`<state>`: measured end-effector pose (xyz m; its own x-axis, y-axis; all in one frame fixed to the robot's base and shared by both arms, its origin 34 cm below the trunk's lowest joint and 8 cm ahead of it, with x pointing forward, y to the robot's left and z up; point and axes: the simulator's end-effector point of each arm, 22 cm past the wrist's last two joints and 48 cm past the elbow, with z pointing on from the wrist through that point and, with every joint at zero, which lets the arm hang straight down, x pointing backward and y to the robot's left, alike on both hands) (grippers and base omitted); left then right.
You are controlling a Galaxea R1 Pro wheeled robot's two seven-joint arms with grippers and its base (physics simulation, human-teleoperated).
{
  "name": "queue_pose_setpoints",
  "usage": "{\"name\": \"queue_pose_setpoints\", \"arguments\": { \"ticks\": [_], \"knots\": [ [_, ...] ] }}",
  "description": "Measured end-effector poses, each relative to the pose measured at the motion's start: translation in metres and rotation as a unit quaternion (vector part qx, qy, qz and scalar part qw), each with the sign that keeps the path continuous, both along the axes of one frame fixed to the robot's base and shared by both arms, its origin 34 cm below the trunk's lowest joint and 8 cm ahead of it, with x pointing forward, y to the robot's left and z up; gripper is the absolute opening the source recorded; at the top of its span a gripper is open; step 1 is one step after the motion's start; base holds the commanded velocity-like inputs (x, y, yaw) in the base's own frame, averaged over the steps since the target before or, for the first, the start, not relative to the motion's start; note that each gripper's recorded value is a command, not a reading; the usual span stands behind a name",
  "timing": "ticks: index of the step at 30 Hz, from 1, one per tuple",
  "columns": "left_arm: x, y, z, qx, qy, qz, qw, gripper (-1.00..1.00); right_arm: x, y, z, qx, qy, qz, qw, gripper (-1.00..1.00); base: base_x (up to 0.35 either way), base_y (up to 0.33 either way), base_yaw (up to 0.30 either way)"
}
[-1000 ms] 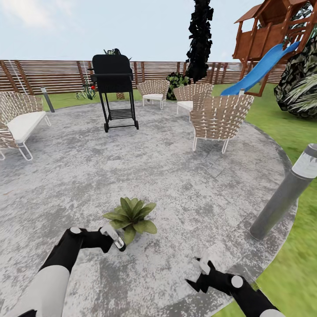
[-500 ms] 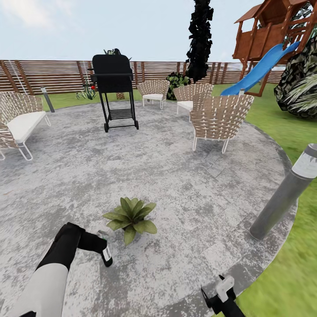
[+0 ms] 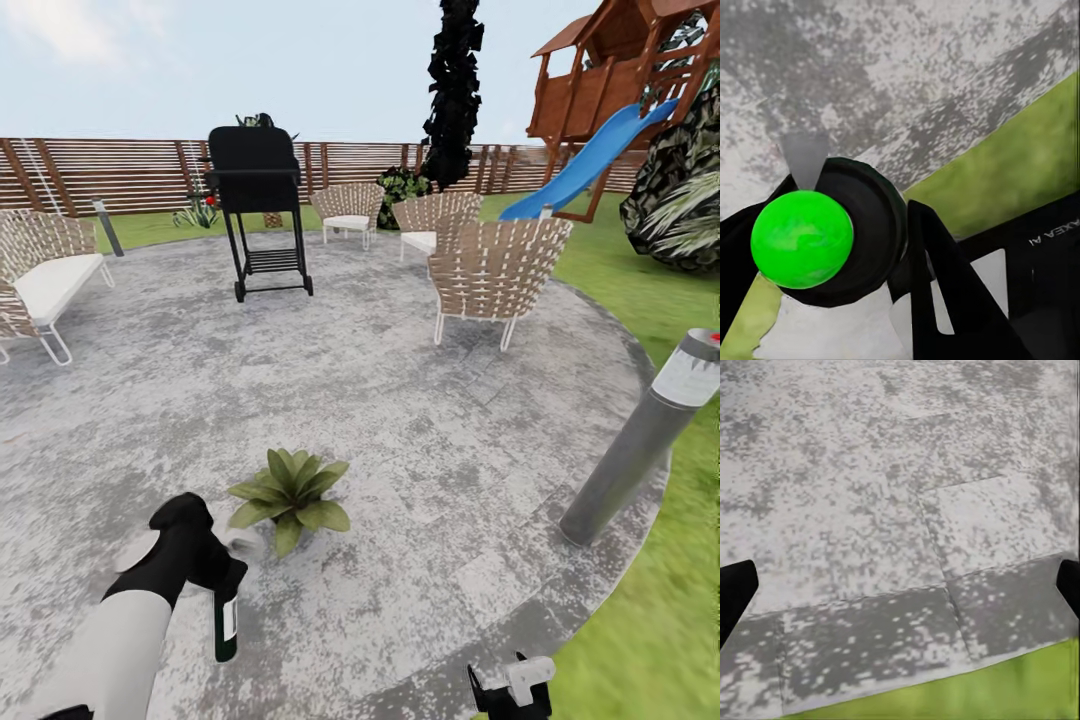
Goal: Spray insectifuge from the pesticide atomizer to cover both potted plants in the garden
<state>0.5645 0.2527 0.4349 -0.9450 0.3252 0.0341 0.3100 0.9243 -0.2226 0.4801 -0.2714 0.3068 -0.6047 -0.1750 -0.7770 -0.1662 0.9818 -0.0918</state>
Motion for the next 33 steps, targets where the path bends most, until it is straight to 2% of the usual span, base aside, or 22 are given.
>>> {"name": "queue_pose_setpoints", "arguments": {
  "ticks": [10, 20, 30, 33],
  "knots": [
    [0.001, -0.001, 0.000, 0.000, 0.000, 0.000, 1.0000, -1.00, 0.000, 0.000, 0.000, 0.000, 0.000, 0.000, 1.0000, 1.00, 0.014, -0.088, 0.000],
    [0.002, -0.002, 0.002, -0.001, -0.002, 0.001, 1.0000, -1.00, 0.000, 0.000, 0.000, 0.000, 0.000, 0.001, 1.0000, 1.00, 0.298, -0.050, 0.000],
    [0.003, -0.005, 0.002, -0.004, -0.003, 0.000, 1.0000, -1.00, -0.001, 0.000, 0.000, 0.000, 0.001, 0.001, 1.0000, 1.00, 0.091, -0.137, 0.169],
    [0.016, -0.012, 0.010, -0.008, -0.012, -0.003, 0.9999, -1.00, -0.001, 0.000, 0.000, 0.000, 0.001, 0.001, 1.0000, 1.00, 0.001, -0.004, 0.015]
  ]
}}
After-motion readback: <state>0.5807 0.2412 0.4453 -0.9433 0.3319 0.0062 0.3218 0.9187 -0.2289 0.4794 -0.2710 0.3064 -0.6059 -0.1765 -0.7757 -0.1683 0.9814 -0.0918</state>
